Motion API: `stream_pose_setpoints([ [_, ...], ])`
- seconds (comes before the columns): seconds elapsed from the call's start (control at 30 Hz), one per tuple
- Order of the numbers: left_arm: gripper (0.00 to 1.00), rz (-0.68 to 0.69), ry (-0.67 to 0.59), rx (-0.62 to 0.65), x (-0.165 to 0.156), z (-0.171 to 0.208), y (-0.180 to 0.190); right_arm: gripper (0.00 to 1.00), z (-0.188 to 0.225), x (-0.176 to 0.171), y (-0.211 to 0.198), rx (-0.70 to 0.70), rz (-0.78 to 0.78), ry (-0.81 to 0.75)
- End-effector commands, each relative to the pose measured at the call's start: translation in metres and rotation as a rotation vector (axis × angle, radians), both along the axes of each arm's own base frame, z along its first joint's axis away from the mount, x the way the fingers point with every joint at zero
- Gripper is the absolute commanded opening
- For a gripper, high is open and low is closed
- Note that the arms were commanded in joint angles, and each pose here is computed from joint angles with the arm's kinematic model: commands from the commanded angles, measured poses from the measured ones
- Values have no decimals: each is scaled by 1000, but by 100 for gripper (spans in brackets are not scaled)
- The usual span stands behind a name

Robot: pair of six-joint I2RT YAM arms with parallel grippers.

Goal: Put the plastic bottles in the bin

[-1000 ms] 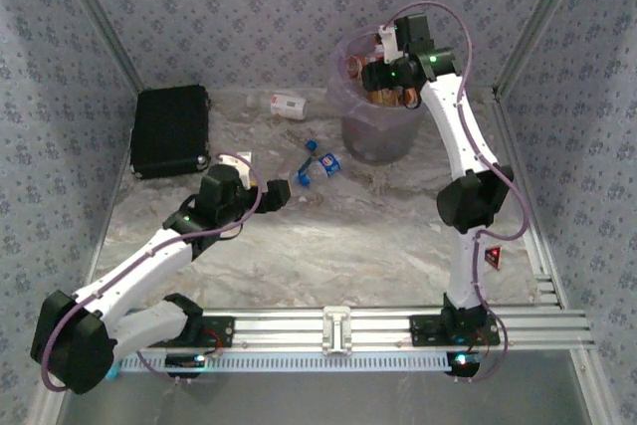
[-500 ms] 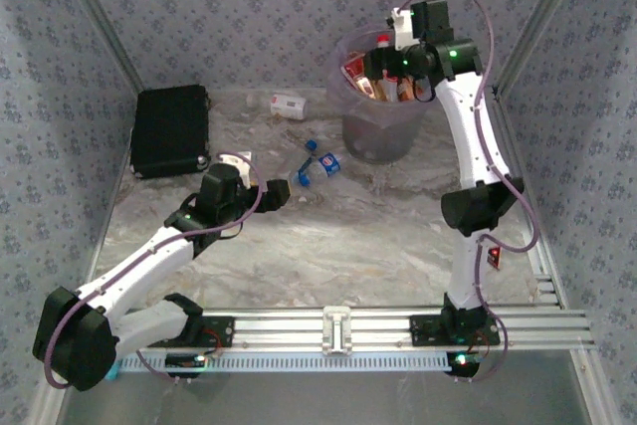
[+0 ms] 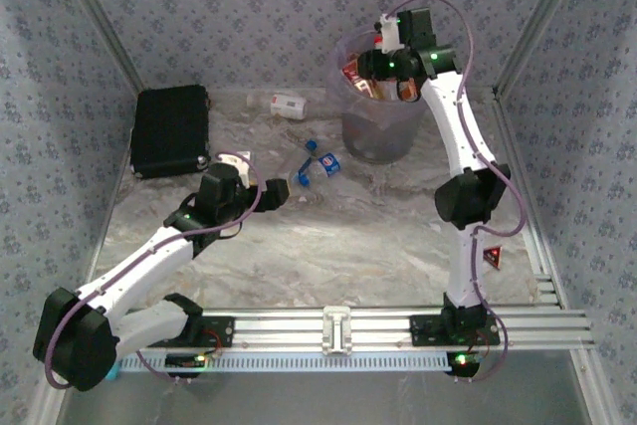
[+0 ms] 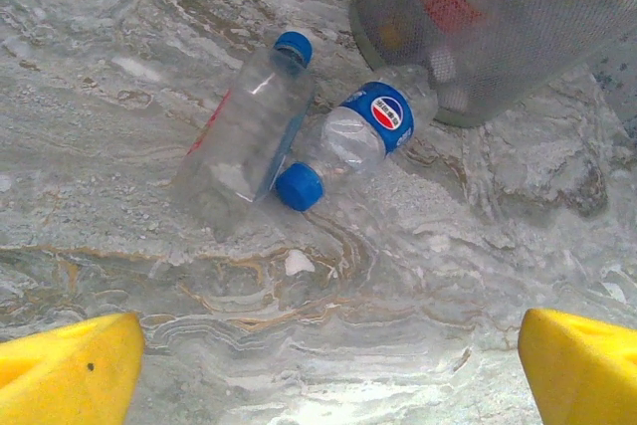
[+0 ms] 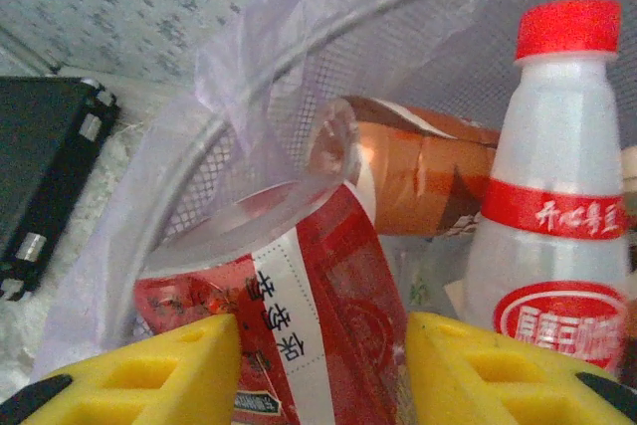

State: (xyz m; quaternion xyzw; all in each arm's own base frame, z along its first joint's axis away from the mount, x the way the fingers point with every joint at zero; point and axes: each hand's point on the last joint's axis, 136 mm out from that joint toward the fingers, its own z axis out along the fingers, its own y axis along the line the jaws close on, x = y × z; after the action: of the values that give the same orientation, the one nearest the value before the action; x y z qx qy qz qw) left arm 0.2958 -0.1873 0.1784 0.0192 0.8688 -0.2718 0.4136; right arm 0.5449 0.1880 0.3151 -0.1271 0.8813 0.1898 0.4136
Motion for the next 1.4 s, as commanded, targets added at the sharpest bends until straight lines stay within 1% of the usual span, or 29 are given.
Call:
stream_pose_setpoints([
  [0.0, 96, 12, 8, 4, 1, 0, 4, 48, -19, -5, 0, 1, -1, 48],
  [0.13, 96, 8, 13, 18, 5, 1, 5, 48, 5, -7, -5, 10, -11, 1],
  [0.27, 96, 17, 36, 46, 15, -1, 8, 50, 41, -15, -13, 23, -25, -68],
  [0.4, 97, -26, 67, 121, 30, -8, 2, 66, 74, -31, -24, 35, -43, -122],
  [0.47, 98, -58, 67, 171, 39, -12, -1, 70, 84, -43, -29, 29, -43, -132],
  [0.57, 98, -93, 65, 237, 55, -17, -5, 73, 88, -66, -38, 21, -40, -128],
  [0.7, 96, -131, 78, 316, 80, -30, -9, 77, 88, -106, -54, 26, -43, -119],
  [0.8, 95, -160, 98, 349, 98, -40, -14, 79, 79, -136, -68, 36, -64, -97],
  [0.9, 95, -132, 103, 361, 123, -42, -10, 80, 66, -166, -81, 41, -92, -68],
  [0.97, 96, -76, 126, 317, 146, -40, -3, 81, 58, -183, -88, 52, -116, -56],
  [1.07, 97, 30, 197, 188, 181, -41, 2, 81, 43, -202, -94, 71, -144, -32],
  [1.23, 99, 289, 330, -87, 238, -53, 10, 81, 26, -219, -103, 73, -188, -5],
  [1.37, 98, 425, 404, -309, 271, -66, 10, 81, 18, -224, -106, 68, -200, 15],
])
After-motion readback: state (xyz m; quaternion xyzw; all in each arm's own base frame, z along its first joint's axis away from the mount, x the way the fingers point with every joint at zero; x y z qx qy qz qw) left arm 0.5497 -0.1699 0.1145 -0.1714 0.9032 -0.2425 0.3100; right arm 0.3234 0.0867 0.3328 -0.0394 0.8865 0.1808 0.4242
